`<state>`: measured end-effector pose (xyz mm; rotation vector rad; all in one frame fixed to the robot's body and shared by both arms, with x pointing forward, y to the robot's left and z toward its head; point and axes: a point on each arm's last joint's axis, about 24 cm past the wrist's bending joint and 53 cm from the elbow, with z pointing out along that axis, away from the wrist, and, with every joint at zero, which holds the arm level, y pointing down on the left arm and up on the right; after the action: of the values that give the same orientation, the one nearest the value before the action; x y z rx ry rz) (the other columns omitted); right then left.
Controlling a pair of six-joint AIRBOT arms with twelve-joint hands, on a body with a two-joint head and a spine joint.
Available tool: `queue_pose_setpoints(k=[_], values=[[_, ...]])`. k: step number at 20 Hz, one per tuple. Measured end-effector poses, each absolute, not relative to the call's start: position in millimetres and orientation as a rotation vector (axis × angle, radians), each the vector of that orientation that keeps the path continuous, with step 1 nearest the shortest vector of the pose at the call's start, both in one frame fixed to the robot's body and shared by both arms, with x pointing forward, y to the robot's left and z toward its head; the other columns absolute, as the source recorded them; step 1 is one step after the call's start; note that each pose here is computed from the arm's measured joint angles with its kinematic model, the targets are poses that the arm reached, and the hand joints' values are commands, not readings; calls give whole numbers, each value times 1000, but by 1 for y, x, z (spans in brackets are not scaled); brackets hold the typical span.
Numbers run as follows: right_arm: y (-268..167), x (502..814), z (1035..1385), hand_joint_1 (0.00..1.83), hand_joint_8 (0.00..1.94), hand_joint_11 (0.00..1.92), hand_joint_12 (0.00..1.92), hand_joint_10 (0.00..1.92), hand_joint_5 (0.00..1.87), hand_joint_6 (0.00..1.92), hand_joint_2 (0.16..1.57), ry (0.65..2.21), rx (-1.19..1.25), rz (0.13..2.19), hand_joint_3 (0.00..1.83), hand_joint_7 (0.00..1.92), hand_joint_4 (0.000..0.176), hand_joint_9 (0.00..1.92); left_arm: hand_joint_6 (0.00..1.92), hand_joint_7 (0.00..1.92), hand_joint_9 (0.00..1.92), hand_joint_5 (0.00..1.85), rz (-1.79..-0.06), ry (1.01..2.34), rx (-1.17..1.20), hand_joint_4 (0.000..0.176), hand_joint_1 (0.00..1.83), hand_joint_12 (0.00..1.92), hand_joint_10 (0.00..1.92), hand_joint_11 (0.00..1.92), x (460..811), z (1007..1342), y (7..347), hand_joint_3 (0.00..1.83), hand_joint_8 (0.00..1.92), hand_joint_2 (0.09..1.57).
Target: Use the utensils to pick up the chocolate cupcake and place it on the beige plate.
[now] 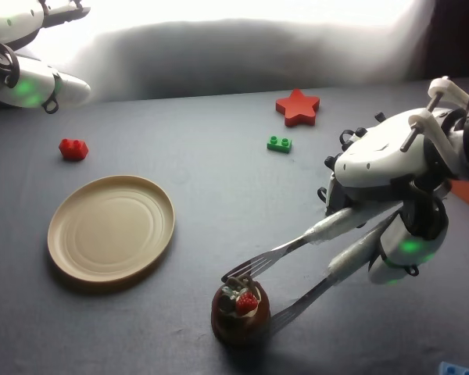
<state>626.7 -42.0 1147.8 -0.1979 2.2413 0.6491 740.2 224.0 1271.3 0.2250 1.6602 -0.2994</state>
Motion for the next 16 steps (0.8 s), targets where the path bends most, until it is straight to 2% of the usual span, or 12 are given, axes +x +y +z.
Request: queue_pose_setpoints(k=[5,6,7,8,9,10,12,14,16], values=[[-42,627,1148,973,10,0,795,11,849,14,1079,2241,-199,649,0,907,0,494,1,54,24,90,-299,1660,225,0,0,17,4,20,740,1271,224,0,4,1221],[-42,627,1148,1031,14,0,869,9,950,782,1106,2241,-199,649,2,973,57,532,5,64,31,99,-300,1660,225,0,0,19,7,23,740,1271,224,1,7,1223],[-42,627,1148,1030,12,0,851,3,918,1026,1136,2241,-198,649,3,998,71,532,2,61,26,93,-299,1660,226,0,0,16,4,16,740,1271,224,0,5,1222],[-42,627,1148,1184,609,0,981,6,985,1040,1104,2240,-199,650,5,1041,14,576,1,59,19,91,-299,1660,225,0,0,13,1,8,740,1271,224,0,4,1222],[-42,627,1148,1205,821,0,920,3,960,1101,1118,2241,-198,651,4,1000,9,575,2,57,17,92,-299,1660,225,0,0,12,0,4,740,1271,224,1,3,1224],[-42,627,1148,1210,832,0,824,8,880,1172,1127,2240,-201,649,0,1048,0,597,8,71,34,109,-299,1660,225,0,1,22,7,23,740,1271,224,1,8,1225],[-42,627,1148,1218,858,0,840,9,815,1204,1135,2240,-200,650,0,1076,0,623,5,68,32,108,-299,1660,225,0,3,24,4,22,740,1271,224,2,4,1226],[-42,626,1148,1219,824,0,930,2,828,1196,1130,2240,-201,650,1,1090,0,618,5,71,41,109,-300,1660,226,0,0,31,7,33,740,1271,224,1,5,1227],[-42,626,1148,1233,680,0,898,6,888,1127,1102,2240,-201,650,0,1161,0,642,4,68,37,108,-299,1660,225,0,0,35,5,37,740,1271,224,1,3,1226]])
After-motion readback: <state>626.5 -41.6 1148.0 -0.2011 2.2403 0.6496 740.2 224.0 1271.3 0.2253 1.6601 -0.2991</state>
